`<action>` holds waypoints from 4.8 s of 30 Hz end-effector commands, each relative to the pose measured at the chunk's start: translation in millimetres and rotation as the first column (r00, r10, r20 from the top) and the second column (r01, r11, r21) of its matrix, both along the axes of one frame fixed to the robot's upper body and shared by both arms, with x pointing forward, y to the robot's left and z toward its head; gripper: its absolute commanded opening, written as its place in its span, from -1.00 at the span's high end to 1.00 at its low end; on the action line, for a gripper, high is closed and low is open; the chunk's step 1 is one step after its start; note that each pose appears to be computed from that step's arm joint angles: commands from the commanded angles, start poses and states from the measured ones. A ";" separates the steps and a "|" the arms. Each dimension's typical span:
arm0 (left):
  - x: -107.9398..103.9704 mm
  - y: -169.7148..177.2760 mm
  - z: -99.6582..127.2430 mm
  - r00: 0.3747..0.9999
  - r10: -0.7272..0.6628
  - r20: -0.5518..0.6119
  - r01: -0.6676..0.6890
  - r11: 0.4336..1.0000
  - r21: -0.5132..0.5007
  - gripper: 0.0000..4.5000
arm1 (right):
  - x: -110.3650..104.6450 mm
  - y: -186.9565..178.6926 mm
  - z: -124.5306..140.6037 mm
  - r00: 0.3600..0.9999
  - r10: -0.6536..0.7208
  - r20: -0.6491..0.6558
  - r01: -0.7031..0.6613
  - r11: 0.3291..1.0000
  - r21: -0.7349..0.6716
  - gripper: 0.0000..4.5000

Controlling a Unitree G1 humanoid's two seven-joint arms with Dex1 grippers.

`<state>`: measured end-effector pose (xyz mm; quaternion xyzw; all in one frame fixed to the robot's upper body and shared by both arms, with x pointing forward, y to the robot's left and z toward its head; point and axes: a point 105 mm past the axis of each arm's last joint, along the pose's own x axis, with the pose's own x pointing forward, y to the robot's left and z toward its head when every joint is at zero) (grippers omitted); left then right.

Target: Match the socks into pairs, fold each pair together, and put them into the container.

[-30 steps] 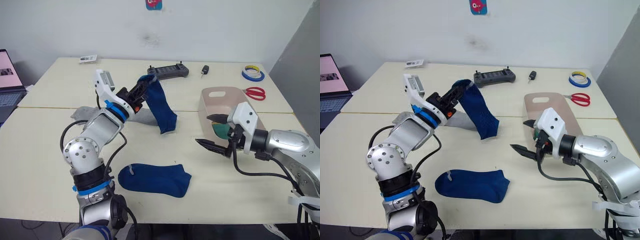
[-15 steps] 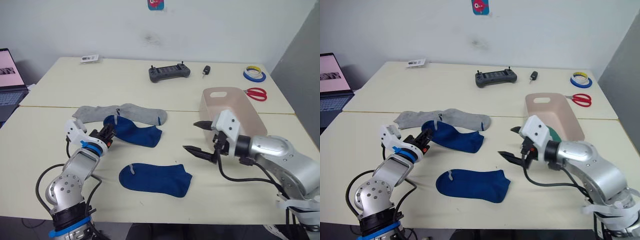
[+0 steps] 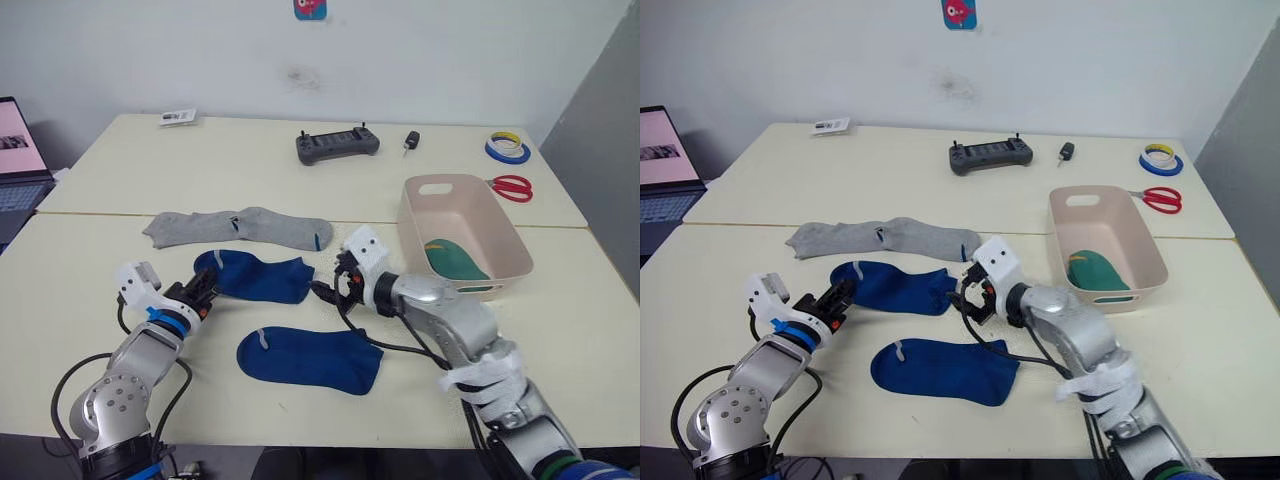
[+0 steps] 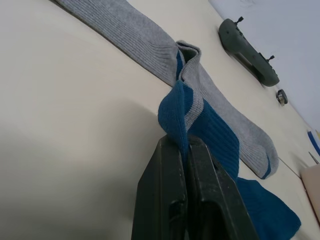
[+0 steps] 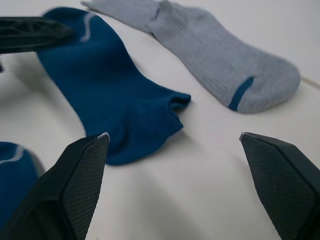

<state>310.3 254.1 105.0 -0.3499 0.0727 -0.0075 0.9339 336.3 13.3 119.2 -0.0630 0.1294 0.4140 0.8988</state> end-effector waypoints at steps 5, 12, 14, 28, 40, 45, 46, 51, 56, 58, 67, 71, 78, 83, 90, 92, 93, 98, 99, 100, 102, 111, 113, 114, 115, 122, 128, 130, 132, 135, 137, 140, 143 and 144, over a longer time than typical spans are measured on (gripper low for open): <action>0.4 2.1 2.9 1.000 0.006 0.022 -0.006 1.000 0.023 0.98 | 15.2 23.5 -1.3 1.000 -0.003 -0.012 0.004 0.997 0.079 -1.00; -1.5 6.9 -0.2 1.000 0.022 0.017 -0.023 0.999 0.031 1.00 | 16.9 30.6 -1.7 0.999 0.022 -0.043 -0.017 0.992 0.124 -0.42; -2.1 7.5 -1.4 1.000 0.024 0.015 -0.024 0.999 0.033 1.00 | 16.6 31.4 -1.8 0.999 0.026 -0.047 -0.020 0.991 0.131 -0.09; -13.8 19.7 1.5 0.998 -0.010 0.060 0.000 0.987 0.162 0.72 | 9.3 34.5 -3.1 0.998 0.044 -0.052 -0.036 0.989 0.143 1.00; -39.1 52.8 -0.6 0.959 -0.278 -0.056 0.280 0.902 0.327 -0.87 | 3.2 21.4 0.5 0.999 0.036 -0.015 -0.033 0.991 0.127 1.00; -10.7 49.8 4.1 0.952 -0.299 -0.067 0.299 0.853 0.428 -0.99 | 1.7 16.7 0.6 0.999 0.033 -0.012 -0.031 0.992 0.119 1.00; -4.9 46.7 5.5 0.950 -0.307 -0.064 0.302 0.843 0.445 -0.99 | 1.5 16.6 0.7 0.999 0.032 -0.011 -0.030 0.993 0.117 1.00; 15.5 29.1 7.7 0.940 -0.335 -0.063 0.320 0.801 0.506 -0.99 | 1.1 16.1 1.7 1.000 0.030 -0.008 -0.029 0.993 0.114 1.00; 27.2 20.7 4.1 0.939 -0.334 -0.085 0.325 0.778 0.538 -0.74 | 0.7 16.1 2.1 1.000 0.030 -0.005 -0.029 0.993 0.111 1.00; 26.9 18.7 3.2 0.936 -0.339 -0.099 0.337 0.777 0.532 -0.46 | 0.7 16.1 2.2 1.000 0.029 -0.004 -0.029 0.993 0.111 1.00; 20.7 17.9 3.1 0.944 -0.307 -0.118 0.326 0.821 0.469 0.76 | 2.0 19.1 4.9 0.999 0.036 0.009 -0.037 0.992 0.118 1.00; 20.6 14.7 19.1 0.945 -0.321 -0.060 0.312 0.833 0.456 0.99 | 1.3 20.3 13.7 0.998 0.045 0.038 -0.050 0.989 0.139 1.00; 4.6 -16.6 75.5 0.878 -0.469 0.095 0.398 0.826 0.400 0.99 | -22.2 2.4 56.5 0.986 0.085 0.141 -0.114 0.972 0.207 1.00; -26.7 -44.6 86.1 0.783 -0.614 0.097 0.559 0.763 0.325 0.99 | -62.6 -30.6 72.7 0.970 0.175 0.166 -0.208 0.957 0.204 1.00; -62.4 -64.6 55.5 0.757 -0.653 0.027 0.630 0.740 0.235 0.99 | -115.5 -56.9 35.4 0.959 0.283 0.014 -0.283 0.953 0.113 1.00; -69.1 -64.6 44.7 0.767 -0.641 0.001 0.625 0.748 0.223 0.99 | -119.4 -57.3 27.9 0.964 0.268 -0.002 -0.266 0.958 0.109 1.00; -71.0 -62.8 38.3 0.780 -0.626 -0.012 0.613 0.759 0.222 0.99 | -121.0 -57.0 23.7 0.966 0.259 -0.006 -0.257 0.961 0.102 1.00; -81.2 -57.5 12.0 0.806 -0.586 -0.079 0.588 0.779 0.219 0.99 | -125.3 -59.7 7.2 0.972 0.234 -0.008 -0.233 0.971 0.048 1.00; -83.4 -57.4 10.9 0.805 -0.588 -0.080 0.589 0.778 0.217 0.99 | -125.9 -60.9 6.4 0.973 0.230 -0.009 -0.229 0.972 0.048 1.00; -85.3 -57.8 10.8 0.802 -0.592 -0.079 0.594 0.776 0.214 0.99 | -126.1 -62.4 6.3 0.974 0.227 -0.010 -0.226 0.973 0.050 1.00; -87.2 -57.5 12.3 0.800 -0.596 -0.074 0.596 0.775 0.211 0.99 | -126.6 -65.8 8.0 0.974 0.225 -0.012 -0.224 0.973 0.062 1.00; -94.7 -59.6 18.2 0.778 -0.623 -0.076 0.624 0.756 0.197 0.99 | -125.2 -79.5 15.9 0.979 0.201 -0.037 -0.197 0.975 0.100 1.00; -96.2 -59.5 9.1 0.787 -0.609 -0.103 0.616 0.763 0.195 0.99 | -123.0 -82.0 10.9 0.981 0.190 -0.049 -0.185 0.980 0.078 1.00; -96.9 -59.5 5.5 0.789 -0.604 -0.113 0.613 0.766 0.194 0.99 | -122.5 -82.3 8.2 0.981 0.188 -0.056 -0.184 0.981 0.068 1.00; -97.6 -59.6 2.4 0.791 -0.600 -0.121 0.612 0.767 0.195 0.99 | -122.2 -82.0 5.7 0.981 0.186 -0.062 -0.182 0.981 0.061 1.00; -95.9 -62.4 -17.2 0.814 -0.561 -0.151 0.581 0.784 0.218 0.99 | -118.8 -81.2 -8.1 0.982 0.167 -0.086 -0.167 0.986 0.011 1.00; -95.6 -62.8 -22.5 0.824 -0.545 -0.156 0.567 0.785 0.251 0.99 | -116.0 -77.8 -14.0 0.982 0.170 -0.078 -0.171 0.985 -0.013 1.00; -95.7 -61.7 -25.4 0.823 -0.543 -0.166 0.568 0.779 0.267 0.99 | -114.5 -76.3 -14.9 0.983 0.169 -0.071 -0.171 0.985 -0.019 1.00; -94.8 -60.9 -26.4 0.829 -0.535 -0.160 0.558 0.785 0.269 0.99 | -113.1 -75.4 -15.7 0.984 0.166 -0.067 -0.167 0.986 -0.023 1.00; -92.7 -59.1 -29.1 0.840 -0.517 -0.165 0.543 0.792 0.280 0.99 | -111.3 -74.7 -16.4 0.985 0.163 -0.061 -0.165 0.986 -0.031 1.00; -91.9 -58.5 -29.8 0.844 -0.512 -0.162 0.536 0.794 0.286 0.99 | -110.3 -74.1 -14.3 0.985 0.165 -0.047 -0.167 0.986 -0.029 1.00; -92.3 -58.5 -30.6 0.844 -0.511 -0.162 0.536 0.794 0.287 0.99 | -110.3 -73.1 -8.8 0.985 0.173 -0.027 -0.174 0.985 -0.021 1.00; -92.5 -58.2 -31.7 0.845 -0.510 -0.162 0.534 0.794 0.290 0.99 | -110.7 -72.9 -3.4 0.984 0.179 -0.013 -0.179 0.984 -0.017 1.00; -92.3 -58.1 -32.0 0.846 -0.509 -0.162 0.533 0.794 0.291 0.99 | -110.5 -73.4 -3.3 0.984 0.179 -0.013 -0.179 0.984 -0.020 1.00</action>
